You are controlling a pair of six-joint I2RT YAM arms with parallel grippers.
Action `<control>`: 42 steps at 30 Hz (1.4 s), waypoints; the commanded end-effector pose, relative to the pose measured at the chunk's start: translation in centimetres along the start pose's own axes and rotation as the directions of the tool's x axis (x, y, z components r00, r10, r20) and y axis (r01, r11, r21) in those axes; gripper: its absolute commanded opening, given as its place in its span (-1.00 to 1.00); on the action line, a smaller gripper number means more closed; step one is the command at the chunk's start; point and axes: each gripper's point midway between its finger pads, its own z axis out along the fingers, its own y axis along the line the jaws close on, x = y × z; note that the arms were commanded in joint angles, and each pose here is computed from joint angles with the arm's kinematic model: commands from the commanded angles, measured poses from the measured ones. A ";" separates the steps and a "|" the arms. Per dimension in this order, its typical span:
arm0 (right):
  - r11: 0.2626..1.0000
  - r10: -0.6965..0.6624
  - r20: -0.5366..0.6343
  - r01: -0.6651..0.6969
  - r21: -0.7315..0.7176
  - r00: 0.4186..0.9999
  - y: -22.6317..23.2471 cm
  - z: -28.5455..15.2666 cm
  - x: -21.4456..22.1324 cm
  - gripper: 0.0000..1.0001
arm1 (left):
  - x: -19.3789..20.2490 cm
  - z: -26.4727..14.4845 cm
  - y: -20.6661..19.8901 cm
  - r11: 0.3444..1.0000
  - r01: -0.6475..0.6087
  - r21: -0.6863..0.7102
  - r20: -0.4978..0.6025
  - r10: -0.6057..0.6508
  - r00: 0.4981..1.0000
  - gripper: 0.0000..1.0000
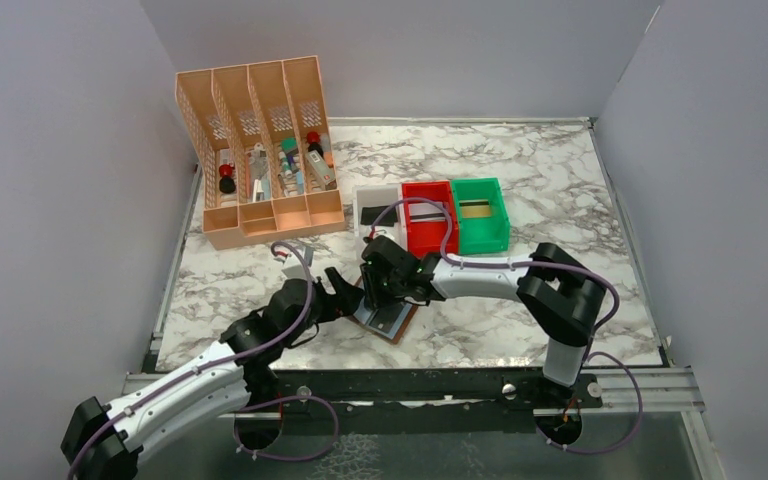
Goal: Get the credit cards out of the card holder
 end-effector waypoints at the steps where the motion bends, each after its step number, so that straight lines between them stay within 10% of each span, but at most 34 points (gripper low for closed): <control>1: 1.000 0.013 -0.030 -0.013 -0.003 0.999 -0.6 0.5 2.0 -0.24 | 0.1 0.5 0.3 0.994 -0.104 -0.028 -0.025 0.103 0.994 0.53; 13: 0.989 0.139 0.007 -0.139 -0.051 0.990 -0.9 0.2 3.3 -0.34 | 0.8 1.2 -2.7 0.992 -0.094 0.083 -0.090 0.102 0.991 -0.54; 42: 0.979 0.199 0.064 -0.196 -0.049 0.978 -1.5 -5.4 2.5 -0.16 | 6.5 5.7 1.2 0.992 -0.117 -0.049 -0.311 0.096 0.946 -0.99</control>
